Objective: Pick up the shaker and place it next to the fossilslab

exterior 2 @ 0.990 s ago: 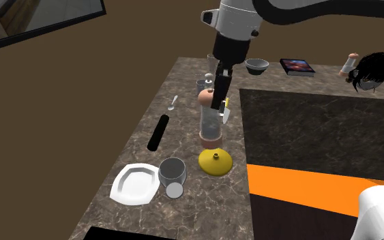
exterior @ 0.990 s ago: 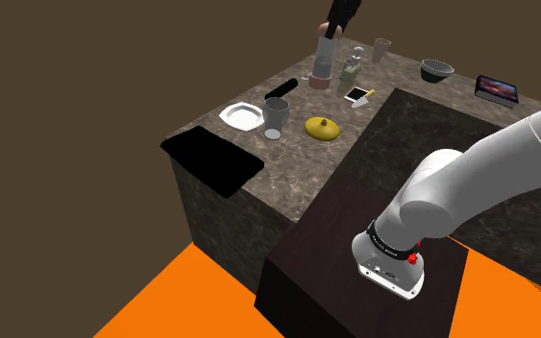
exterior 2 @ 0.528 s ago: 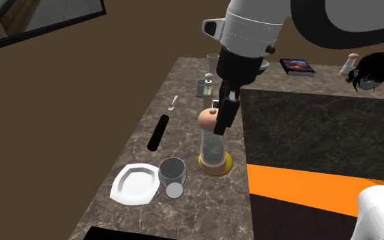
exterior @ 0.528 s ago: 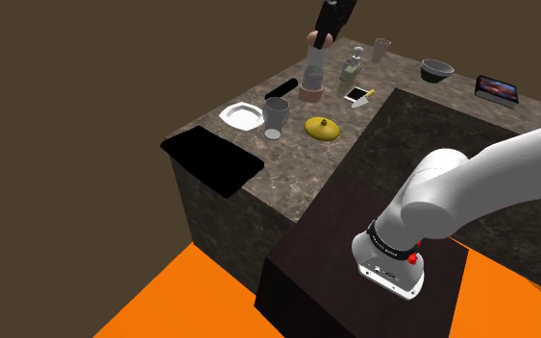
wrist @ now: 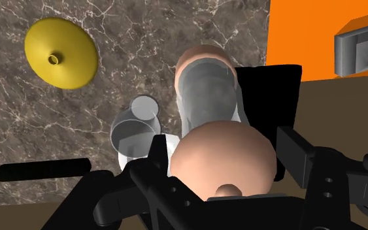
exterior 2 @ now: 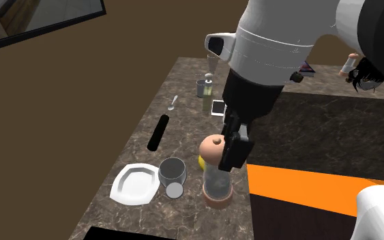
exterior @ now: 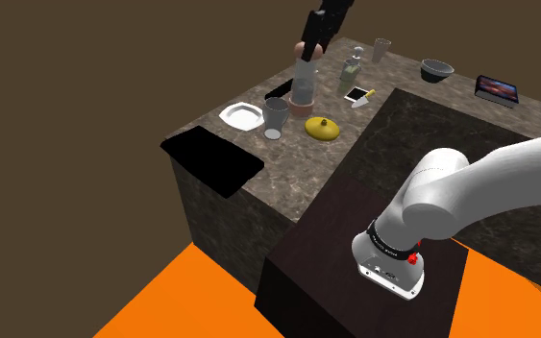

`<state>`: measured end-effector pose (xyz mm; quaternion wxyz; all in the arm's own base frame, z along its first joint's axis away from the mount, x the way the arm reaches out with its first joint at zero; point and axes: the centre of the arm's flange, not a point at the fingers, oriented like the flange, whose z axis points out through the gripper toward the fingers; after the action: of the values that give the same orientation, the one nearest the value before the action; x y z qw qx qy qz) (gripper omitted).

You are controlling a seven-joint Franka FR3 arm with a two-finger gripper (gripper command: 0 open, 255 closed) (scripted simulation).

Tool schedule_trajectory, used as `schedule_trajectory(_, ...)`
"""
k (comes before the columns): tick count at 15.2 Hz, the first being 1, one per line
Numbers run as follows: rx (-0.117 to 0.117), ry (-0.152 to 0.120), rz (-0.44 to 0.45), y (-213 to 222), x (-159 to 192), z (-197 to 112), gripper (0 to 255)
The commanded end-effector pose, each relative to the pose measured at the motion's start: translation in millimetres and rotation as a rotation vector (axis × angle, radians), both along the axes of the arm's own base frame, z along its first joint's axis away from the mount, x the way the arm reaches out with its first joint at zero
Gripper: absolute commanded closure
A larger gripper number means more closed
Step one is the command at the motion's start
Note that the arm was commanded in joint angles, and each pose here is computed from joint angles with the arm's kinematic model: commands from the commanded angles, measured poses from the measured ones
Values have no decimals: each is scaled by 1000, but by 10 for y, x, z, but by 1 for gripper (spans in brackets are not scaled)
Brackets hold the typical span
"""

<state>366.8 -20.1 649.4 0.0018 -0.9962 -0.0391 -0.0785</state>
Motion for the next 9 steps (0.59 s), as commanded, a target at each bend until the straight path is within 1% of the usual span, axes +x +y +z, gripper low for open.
schedule_trajectory(1, 0, 0, -1, 24, -11, -84, 255)
schedule_trajectory(9, 0, 0, -1, 24, -10, -507, 255)
